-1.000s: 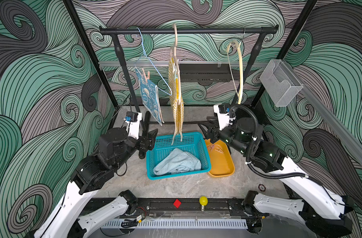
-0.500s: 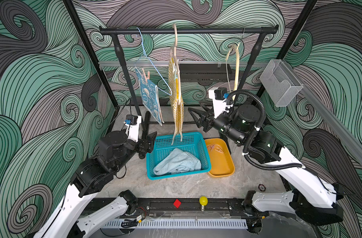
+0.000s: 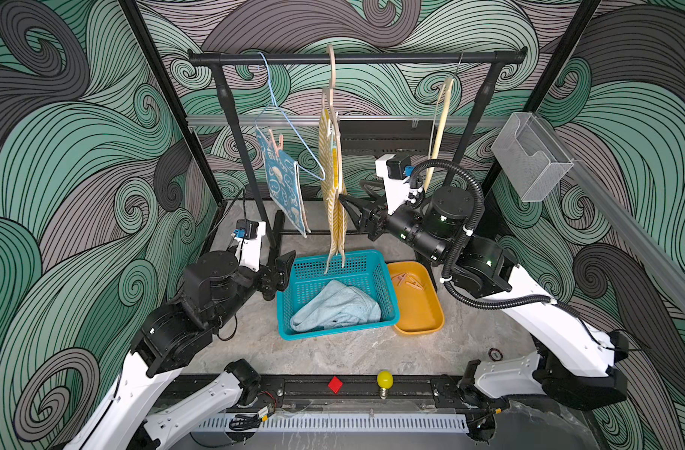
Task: Remove the clothespins securing towels to the hanger
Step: Pick up the hanger from the clothesline.
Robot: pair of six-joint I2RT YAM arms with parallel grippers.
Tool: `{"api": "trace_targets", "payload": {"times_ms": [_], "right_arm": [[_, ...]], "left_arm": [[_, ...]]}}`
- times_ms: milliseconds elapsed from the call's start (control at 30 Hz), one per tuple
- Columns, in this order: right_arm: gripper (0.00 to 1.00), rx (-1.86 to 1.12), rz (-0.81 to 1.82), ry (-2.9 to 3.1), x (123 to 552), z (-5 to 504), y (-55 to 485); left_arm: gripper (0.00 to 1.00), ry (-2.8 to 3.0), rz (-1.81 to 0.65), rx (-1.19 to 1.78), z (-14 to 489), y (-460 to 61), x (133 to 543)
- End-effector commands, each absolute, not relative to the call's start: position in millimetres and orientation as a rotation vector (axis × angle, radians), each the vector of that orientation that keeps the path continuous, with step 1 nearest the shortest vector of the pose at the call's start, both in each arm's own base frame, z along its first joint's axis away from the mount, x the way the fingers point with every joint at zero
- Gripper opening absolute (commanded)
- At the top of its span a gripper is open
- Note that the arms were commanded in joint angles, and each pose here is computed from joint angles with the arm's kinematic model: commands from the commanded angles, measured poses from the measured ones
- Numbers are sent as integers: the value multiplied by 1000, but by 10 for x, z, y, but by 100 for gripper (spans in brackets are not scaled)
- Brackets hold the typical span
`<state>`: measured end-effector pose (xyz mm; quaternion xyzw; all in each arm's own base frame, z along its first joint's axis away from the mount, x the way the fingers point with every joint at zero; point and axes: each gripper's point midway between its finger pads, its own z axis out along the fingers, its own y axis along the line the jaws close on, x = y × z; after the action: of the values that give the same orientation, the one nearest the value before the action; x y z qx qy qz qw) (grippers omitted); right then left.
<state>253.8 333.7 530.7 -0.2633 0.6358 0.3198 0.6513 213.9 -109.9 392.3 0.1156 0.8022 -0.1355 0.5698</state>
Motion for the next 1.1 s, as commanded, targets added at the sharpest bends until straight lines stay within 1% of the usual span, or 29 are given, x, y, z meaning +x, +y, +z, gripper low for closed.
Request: {"api": "trace_targets", "payload": {"times_ms": [0, 133, 233, 467, 567, 767, 867, 967, 1067], "right_arm": [[62, -589, 714, 1395, 2546, 5468, 3356], [60, -583, 683, 1412, 2651, 5441, 3438], [57, -575, 643, 1427, 2742, 5414, 3477], [42, -551, 544, 1444, 2873, 5372, 3434], [39, -536, 508, 1446, 2897, 5381, 3373], [34, -524, 464, 1436, 2916, 5419, 3303], [30, -525, 443, 1436, 2932, 5428, 3295], [23, -514, 417, 1437, 2961, 5441, 3269], [13, -509, 399, 1436, 2978, 5447, 3255]], "left_arm": [[84, 1855, -332, 275, 3980, -1102, 2116], [84, 1852, -336, 271, 3978, -1092, 2104], [84, 1847, -340, 267, 3979, -1082, 2091], [84, 1842, -334, 259, 3982, -1035, 2057], [84, 1840, -332, 260, 3978, -1028, 2052], [84, 1848, -324, 264, 3957, -1035, 2067], [84, 1850, -323, 265, 3955, -1038, 2069], [84, 1851, -322, 264, 3948, -1035, 2070], [84, 1849, -321, 263, 3954, -1031, 2068]]}}
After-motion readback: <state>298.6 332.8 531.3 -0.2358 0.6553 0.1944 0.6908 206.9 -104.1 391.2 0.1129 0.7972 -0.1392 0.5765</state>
